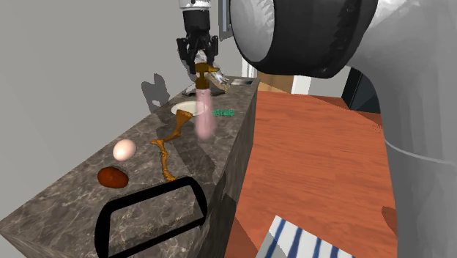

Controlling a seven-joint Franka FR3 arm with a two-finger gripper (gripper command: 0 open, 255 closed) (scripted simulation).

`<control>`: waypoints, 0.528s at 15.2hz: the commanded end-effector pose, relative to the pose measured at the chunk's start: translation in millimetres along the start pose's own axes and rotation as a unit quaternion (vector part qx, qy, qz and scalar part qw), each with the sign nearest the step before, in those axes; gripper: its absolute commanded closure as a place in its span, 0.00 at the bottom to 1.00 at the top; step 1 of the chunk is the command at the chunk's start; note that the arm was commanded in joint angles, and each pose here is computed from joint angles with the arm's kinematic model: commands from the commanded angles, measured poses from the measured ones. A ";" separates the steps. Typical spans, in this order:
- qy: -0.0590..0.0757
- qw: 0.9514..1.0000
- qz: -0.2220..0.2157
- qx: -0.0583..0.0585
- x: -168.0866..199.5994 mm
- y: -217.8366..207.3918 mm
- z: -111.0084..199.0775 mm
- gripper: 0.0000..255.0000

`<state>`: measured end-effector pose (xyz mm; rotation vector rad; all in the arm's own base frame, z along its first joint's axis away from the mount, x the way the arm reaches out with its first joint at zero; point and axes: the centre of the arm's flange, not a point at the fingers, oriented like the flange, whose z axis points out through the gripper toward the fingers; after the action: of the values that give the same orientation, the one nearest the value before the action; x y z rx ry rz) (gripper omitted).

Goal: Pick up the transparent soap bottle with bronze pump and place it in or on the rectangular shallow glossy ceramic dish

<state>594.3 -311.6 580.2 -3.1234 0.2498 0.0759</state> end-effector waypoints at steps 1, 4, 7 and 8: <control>0.000 1.000 0.000 0.000 -5.8 -21.9 -9.6 1.00; 0.000 1.000 0.000 0.000 -14.9 -57.6 -24.1 1.00; 0.000 1.000 0.000 0.000 -24.0 -93.3 -38.7 1.00; 0.000 1.000 0.000 0.000 -27.1 -105.2 -43.5 1.00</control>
<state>587.6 -214.9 620.9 -3.1235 0.2478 0.0754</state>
